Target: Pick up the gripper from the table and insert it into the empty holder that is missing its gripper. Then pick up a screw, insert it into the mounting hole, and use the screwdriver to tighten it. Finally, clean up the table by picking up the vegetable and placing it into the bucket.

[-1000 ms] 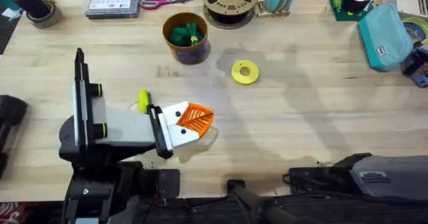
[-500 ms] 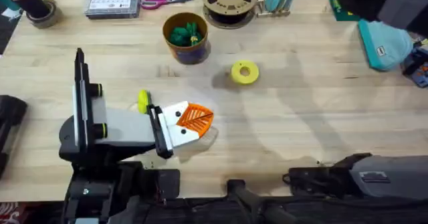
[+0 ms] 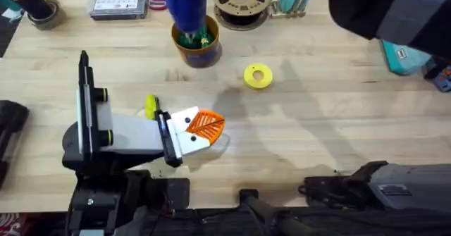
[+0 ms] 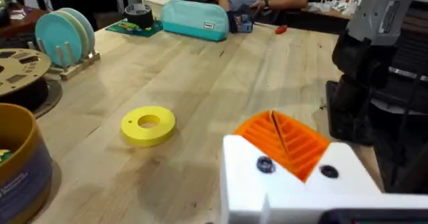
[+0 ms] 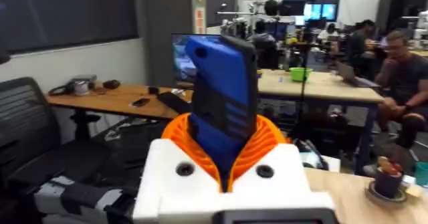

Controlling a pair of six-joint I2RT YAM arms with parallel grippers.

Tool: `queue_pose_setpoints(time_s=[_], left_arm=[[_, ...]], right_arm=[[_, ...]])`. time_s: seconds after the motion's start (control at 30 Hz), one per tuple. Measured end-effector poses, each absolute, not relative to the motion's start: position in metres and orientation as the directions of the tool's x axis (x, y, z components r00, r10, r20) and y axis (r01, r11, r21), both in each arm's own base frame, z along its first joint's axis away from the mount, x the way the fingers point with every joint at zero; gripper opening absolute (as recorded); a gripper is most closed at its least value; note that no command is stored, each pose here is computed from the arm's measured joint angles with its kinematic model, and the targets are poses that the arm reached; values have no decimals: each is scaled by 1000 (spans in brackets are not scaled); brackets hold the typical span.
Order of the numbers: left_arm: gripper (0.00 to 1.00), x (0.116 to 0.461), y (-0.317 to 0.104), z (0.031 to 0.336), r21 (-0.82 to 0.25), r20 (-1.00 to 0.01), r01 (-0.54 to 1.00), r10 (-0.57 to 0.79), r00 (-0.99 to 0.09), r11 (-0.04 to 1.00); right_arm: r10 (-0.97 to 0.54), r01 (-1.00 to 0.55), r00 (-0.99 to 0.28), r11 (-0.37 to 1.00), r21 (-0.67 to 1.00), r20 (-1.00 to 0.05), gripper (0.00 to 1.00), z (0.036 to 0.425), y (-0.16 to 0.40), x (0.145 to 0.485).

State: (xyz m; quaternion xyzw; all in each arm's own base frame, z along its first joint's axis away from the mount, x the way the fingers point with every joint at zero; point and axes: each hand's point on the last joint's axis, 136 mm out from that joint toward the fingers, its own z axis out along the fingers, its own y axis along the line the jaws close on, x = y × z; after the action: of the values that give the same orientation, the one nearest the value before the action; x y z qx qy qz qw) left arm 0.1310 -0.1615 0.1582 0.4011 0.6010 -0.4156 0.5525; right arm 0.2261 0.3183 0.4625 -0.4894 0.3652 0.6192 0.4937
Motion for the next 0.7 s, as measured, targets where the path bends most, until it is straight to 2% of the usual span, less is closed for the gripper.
queue_pose_setpoints(time_s=[0.33, 0.7], left_arm=[[4, 131, -162, 158, -56, -997, 941, 23, -68, 333], [4, 131, -162, 158, -56, -997, 941, 23, -68, 333]], right_arm=[[248, -953, -41, -301, -37, -968, 24, 462, 330, 208], [252, -937, 11, -334, -98, -968, 24, 457, 336, 194]])
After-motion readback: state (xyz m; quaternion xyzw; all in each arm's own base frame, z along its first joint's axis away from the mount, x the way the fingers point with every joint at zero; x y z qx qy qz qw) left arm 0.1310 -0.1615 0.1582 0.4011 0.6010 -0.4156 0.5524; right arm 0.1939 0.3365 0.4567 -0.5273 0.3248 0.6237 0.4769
